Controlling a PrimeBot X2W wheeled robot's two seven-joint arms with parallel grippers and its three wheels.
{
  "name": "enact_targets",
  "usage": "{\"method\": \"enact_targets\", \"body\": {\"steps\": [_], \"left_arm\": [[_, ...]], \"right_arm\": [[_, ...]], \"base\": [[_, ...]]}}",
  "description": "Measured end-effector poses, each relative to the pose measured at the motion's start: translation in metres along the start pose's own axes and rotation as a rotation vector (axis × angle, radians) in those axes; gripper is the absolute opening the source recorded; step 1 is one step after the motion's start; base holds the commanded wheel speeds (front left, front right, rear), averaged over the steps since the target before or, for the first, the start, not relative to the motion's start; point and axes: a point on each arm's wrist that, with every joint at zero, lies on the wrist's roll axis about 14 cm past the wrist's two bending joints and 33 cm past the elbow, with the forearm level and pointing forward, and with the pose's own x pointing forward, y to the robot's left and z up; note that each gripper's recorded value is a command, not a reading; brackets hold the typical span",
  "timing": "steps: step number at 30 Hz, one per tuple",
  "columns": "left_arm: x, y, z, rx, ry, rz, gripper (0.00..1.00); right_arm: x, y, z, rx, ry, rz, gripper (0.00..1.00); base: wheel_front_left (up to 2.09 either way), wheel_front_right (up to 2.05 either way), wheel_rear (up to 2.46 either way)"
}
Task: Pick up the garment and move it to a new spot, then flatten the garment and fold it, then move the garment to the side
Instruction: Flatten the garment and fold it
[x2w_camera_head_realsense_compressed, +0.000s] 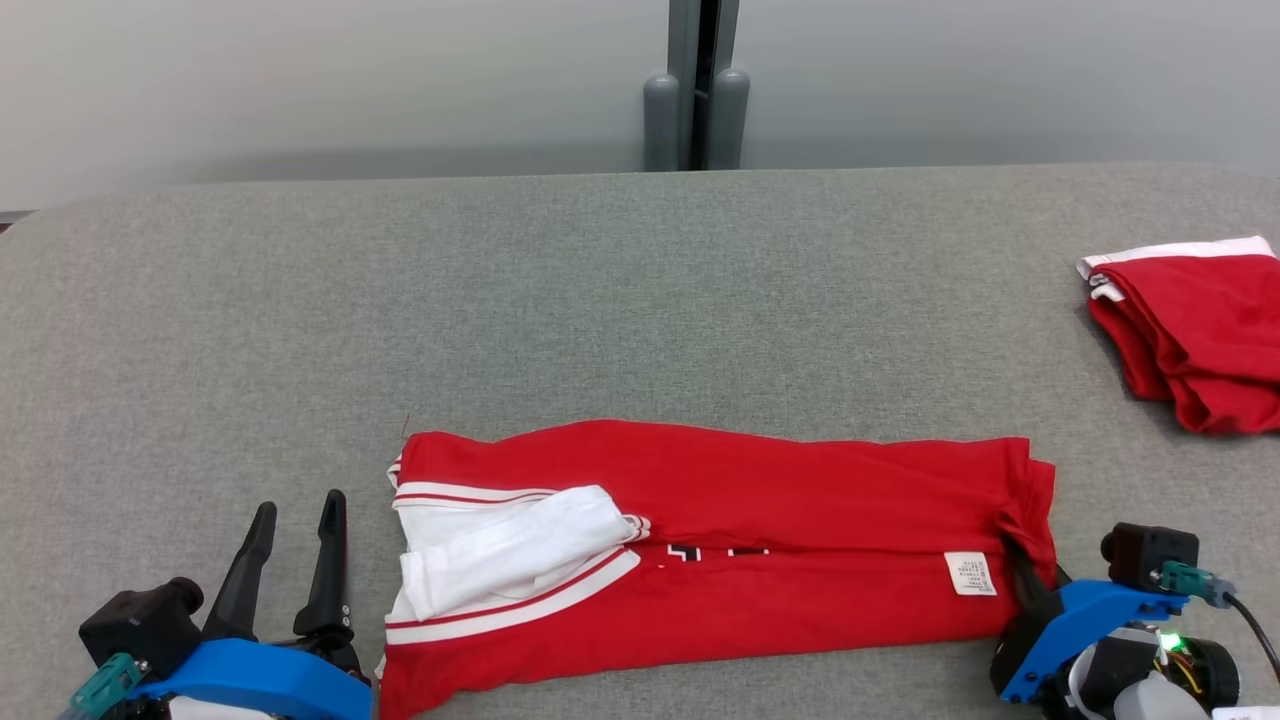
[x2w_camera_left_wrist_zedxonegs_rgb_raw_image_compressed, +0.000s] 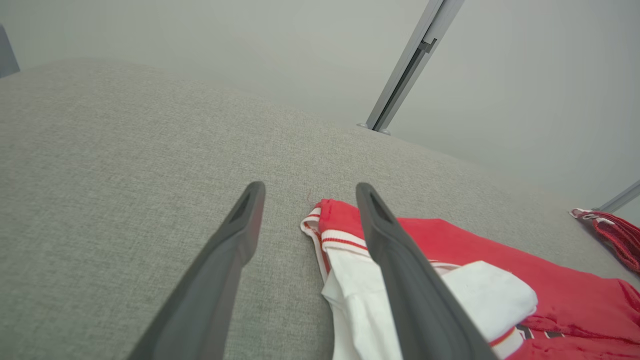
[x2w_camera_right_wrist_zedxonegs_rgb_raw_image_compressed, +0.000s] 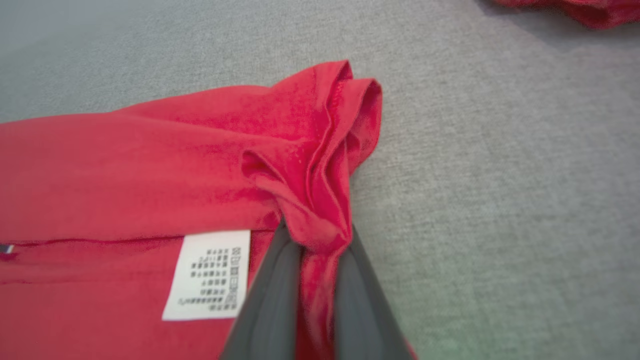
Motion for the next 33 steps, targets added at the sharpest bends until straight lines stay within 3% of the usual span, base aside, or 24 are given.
{"method": "enact_targets", "body": {"steps": [4,11,14,18,22,26,33], "left_arm": [[0.002,-0.005,0.0,-0.003,-0.002,-0.014,1.0],[0.006,-0.016,-0.001,-0.014,-0.002,-0.044,1.0],[0.006,-0.017,-0.001,-0.012,-0.001,-0.049,1.0],[0.005,-0.019,-0.002,-0.008,-0.001,-0.056,1.0],[0.002,-0.019,-0.002,-0.003,-0.002,-0.055,1.0],[-0.003,-0.017,-0.001,-0.001,-0.005,-0.047,1.0],[-0.012,-0.011,-0.001,-0.011,-0.013,-0.022,1.0]], "right_arm": [[-0.002,-0.014,0.01,0.014,-0.033,-0.045,0.0],[-0.023,-0.079,0.05,0.027,-0.158,-0.207,0.0],[-0.031,-0.079,0.065,0.045,-0.204,-0.208,0.0],[-0.029,-0.039,0.074,0.039,-0.222,-0.093,0.0],[-0.026,0.024,0.087,-0.013,-0.248,0.086,0.0],[-0.028,0.097,0.083,0.015,-0.228,0.308,0.0],[-0.036,0.195,0.067,-0.042,-0.157,0.595,0.0]], "base": [[0.0,0.0,0.0],[0.0,0.0,0.0],[0.0,0.0,0.0],[0.0,0.0,0.0],[0.0,0.0,0.0],[0.0,0.0,0.0],[0.0,0.0,0.0]]}}
